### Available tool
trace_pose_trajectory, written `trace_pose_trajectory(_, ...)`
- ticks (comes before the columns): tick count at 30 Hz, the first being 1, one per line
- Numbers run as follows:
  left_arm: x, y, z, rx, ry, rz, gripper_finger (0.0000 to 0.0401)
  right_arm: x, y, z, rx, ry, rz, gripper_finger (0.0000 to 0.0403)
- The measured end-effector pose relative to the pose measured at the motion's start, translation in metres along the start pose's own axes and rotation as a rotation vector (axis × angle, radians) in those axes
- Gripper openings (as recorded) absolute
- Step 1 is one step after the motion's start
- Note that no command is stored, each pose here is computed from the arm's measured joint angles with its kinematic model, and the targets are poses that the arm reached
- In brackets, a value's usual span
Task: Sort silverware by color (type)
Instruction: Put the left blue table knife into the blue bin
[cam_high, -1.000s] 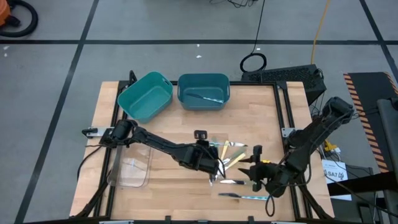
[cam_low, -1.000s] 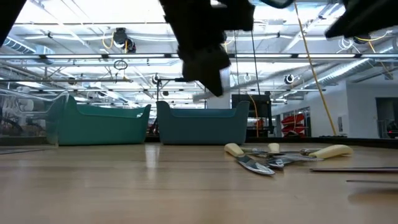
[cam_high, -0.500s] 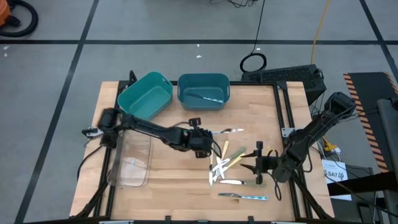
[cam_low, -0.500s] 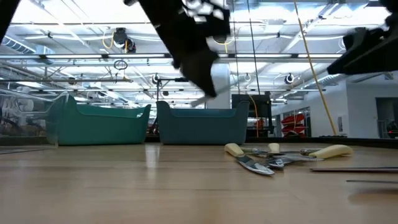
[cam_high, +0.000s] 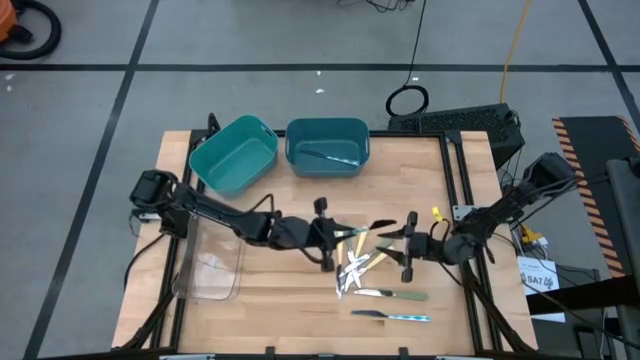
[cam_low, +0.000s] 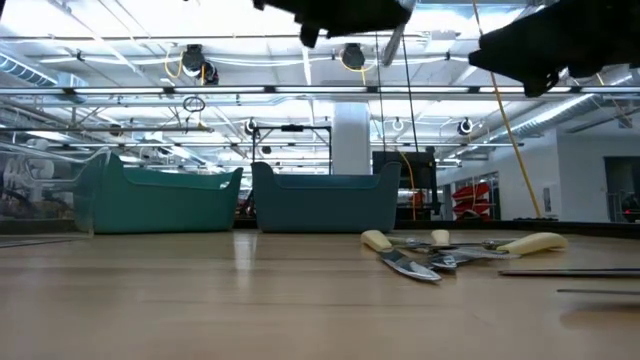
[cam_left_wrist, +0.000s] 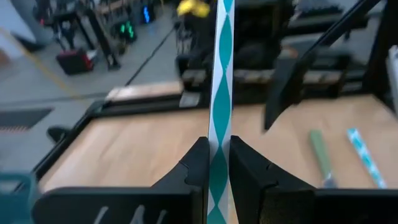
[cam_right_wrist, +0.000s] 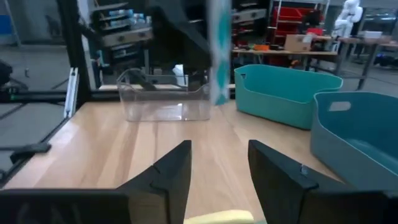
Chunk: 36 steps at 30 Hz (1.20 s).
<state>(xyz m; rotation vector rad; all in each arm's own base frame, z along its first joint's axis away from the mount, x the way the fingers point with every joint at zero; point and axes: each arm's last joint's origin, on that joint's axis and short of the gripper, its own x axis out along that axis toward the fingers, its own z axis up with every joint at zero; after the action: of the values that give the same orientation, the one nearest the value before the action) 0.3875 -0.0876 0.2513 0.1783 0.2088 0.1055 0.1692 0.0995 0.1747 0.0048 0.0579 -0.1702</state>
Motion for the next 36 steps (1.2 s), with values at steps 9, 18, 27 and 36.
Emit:
trace_pose_trajectory(9, 0.018, -0.025, -0.012, -0.032, -0.186, -0.022, 0.0042, 0.010, -0.003, 0.003, -0.006, -0.043, 0.093, 0.0186)
trace_pose_trajectory(18, 0.032, -0.031, -0.028, -0.039, -0.276, -0.029, 0.0042, 0.015, -0.008, 0.004, 0.003, -0.047, 0.122, 0.0223)
trace_pose_trajectory(27, 0.041, -0.031, -0.039, -0.049, -0.335, -0.023, 0.0042, 0.022, -0.009, -0.001, 0.013, -0.017, 0.129, 0.0205)
trace_pose_trajectory(36, 0.043, -0.028, -0.041, -0.028, -0.338, -0.043, 0.0042, 0.030, -0.003, 0.003, -0.024, -0.021, 0.126, 0.0102)
